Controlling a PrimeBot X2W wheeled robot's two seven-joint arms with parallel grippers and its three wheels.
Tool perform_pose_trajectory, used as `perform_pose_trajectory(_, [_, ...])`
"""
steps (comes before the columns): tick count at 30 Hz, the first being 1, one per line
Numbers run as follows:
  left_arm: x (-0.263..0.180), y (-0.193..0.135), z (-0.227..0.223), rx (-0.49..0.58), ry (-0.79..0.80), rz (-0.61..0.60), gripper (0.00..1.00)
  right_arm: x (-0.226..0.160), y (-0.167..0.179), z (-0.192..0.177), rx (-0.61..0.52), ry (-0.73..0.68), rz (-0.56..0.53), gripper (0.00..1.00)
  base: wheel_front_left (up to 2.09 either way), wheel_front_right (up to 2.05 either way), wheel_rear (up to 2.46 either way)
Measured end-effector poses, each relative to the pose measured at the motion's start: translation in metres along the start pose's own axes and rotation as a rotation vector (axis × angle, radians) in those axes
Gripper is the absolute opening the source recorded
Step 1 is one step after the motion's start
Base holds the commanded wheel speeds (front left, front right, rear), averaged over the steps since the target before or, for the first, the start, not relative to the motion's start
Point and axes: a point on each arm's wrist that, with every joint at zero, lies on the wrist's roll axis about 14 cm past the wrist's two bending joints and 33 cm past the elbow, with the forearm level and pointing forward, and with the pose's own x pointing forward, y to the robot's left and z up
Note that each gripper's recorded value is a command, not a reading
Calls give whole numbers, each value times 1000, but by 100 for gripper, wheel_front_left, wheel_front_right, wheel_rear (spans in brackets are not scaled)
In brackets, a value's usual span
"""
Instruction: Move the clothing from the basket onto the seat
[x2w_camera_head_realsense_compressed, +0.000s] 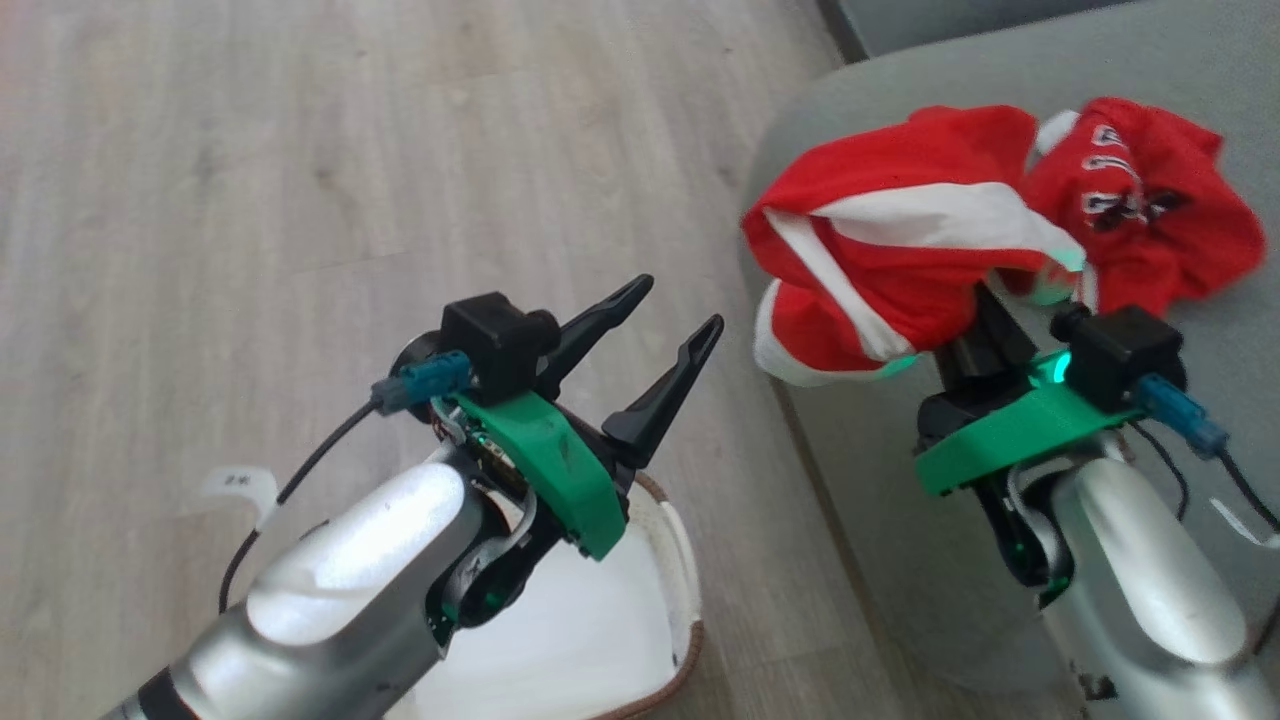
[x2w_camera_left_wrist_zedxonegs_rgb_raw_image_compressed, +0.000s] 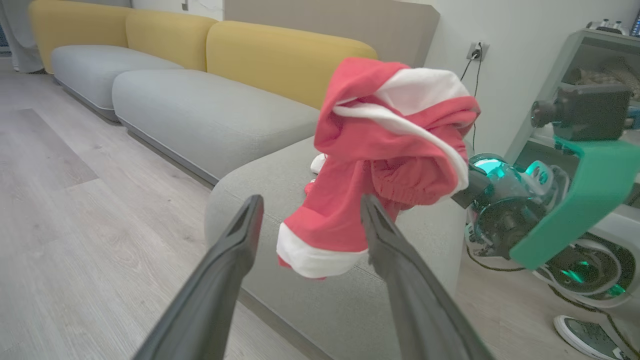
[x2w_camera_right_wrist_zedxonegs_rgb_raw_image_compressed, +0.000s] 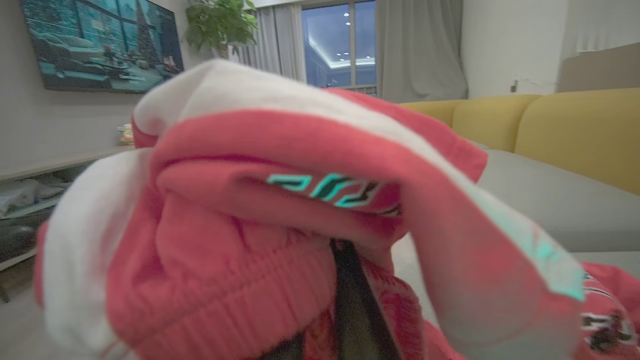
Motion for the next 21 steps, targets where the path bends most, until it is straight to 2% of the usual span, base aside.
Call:
perform_pose_trajectory(2, [9, -10, -8, 12, 10, -45, 100, -14, -23, 3, -31, 2, -61, 0, 0, 0, 0])
perform_pose_trajectory(11, [32, -33, -29, 6, 33, -160, 100, -56, -79, 21, -108, -11, -233, 0, 0, 0, 0])
perform_pose_trajectory(21, [54, -59, -50, -2, 63, -274, 100, -99, -114, 38, -175, -18, -380, 0, 0, 0, 0])
